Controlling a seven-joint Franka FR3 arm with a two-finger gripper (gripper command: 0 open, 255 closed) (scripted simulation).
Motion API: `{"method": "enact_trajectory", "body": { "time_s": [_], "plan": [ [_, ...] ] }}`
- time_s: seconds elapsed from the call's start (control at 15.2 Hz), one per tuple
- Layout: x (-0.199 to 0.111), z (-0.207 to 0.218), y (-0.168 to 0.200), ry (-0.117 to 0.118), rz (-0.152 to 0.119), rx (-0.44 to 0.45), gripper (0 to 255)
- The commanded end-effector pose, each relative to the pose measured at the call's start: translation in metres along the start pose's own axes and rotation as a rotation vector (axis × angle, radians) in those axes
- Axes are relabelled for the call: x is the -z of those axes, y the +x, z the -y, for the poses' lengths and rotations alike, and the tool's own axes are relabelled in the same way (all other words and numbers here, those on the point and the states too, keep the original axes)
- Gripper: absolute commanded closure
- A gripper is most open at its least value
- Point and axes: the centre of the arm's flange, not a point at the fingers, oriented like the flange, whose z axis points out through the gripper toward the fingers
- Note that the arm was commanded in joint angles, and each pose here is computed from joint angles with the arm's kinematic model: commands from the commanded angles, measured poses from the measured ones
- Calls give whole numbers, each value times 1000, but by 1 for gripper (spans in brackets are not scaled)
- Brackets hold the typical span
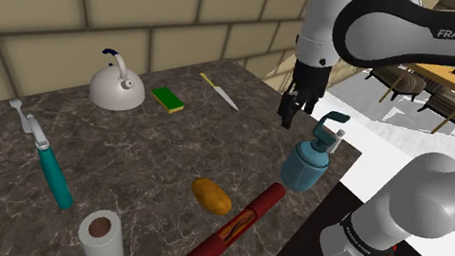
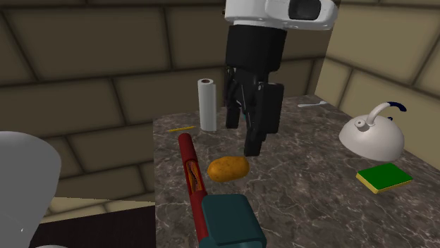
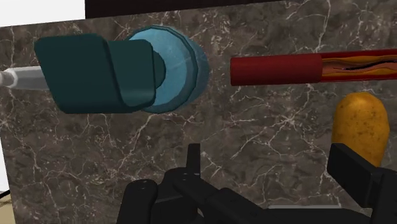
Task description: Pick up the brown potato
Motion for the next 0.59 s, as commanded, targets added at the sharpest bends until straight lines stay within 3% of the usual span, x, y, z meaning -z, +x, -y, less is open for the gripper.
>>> {"method": "enact_trajectory", "body": {
  "time_s": [0.0, 0.53],
  "plan": [
    [-14, 23, 9, -29, 1, -4, 0],
    [-70, 123, 47, -144, 8, -13, 0]
  ]
}}
